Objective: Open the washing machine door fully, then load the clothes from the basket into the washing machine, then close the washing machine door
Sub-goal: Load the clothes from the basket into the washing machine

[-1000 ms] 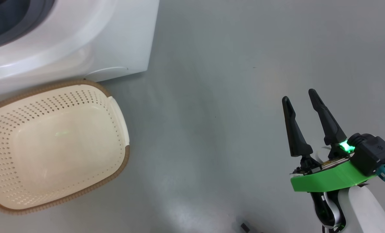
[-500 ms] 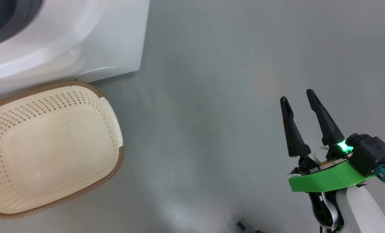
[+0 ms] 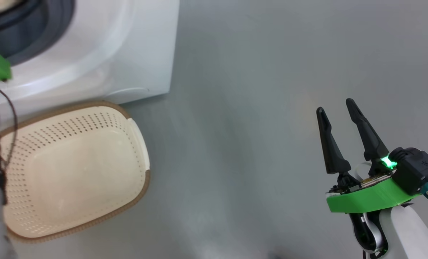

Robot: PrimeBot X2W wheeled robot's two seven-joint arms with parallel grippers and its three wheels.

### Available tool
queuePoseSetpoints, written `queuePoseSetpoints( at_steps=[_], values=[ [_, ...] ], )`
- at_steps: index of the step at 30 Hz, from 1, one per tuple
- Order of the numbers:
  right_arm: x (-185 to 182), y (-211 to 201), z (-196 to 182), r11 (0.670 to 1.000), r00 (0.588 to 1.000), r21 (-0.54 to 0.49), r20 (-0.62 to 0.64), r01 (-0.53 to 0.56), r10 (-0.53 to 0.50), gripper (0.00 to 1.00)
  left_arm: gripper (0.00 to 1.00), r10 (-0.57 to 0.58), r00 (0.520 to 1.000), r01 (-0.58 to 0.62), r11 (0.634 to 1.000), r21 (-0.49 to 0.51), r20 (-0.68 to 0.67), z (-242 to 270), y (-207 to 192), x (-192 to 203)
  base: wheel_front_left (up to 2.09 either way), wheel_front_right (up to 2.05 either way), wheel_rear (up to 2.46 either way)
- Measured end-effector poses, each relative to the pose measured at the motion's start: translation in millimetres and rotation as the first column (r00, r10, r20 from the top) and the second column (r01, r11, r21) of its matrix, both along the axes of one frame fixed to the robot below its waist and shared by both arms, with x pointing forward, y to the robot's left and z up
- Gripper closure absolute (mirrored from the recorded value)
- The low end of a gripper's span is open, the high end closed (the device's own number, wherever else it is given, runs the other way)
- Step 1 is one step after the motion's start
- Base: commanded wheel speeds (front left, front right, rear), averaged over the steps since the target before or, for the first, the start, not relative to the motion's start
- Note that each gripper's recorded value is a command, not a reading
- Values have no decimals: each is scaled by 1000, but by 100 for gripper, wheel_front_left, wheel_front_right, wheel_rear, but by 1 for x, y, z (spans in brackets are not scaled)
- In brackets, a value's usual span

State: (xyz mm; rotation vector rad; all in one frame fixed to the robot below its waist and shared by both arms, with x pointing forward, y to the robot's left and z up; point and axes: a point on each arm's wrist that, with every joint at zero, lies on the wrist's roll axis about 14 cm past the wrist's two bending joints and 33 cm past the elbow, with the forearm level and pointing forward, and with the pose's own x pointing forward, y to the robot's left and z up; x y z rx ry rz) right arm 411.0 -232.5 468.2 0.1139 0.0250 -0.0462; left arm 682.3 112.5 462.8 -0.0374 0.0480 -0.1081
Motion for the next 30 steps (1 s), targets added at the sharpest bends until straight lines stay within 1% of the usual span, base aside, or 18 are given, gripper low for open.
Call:
queuePoseSetpoints(
  at_steps=[5,12,13,16,30],
  values=[
    [-1,3,14,1000,999,-6,37,-20,20,0,0,14,1000,-14,1000,-26,-6,2,5,-25,0,0,0],
    [-8,5,35,999,995,-18,90,-40,41,0,0,25,999,-26,999,-29,-26,0,16,-71,0,0,0],
    [-8,5,35,999,995,-18,90,-40,41,0,0,25,999,-26,999,-29,-26,0,16,-71,0,0,0],
    [-11,7,44,998,992,-24,113,-50,53,0,0,40,999,-41,999,-22,-32,-1,25,-91,0,0,0],
    [-37,18,52,996,987,-13,134,-83,84,0,0,111,993,-112,994,-21,-36,0,62,-176,0,0,0]
  ],
)
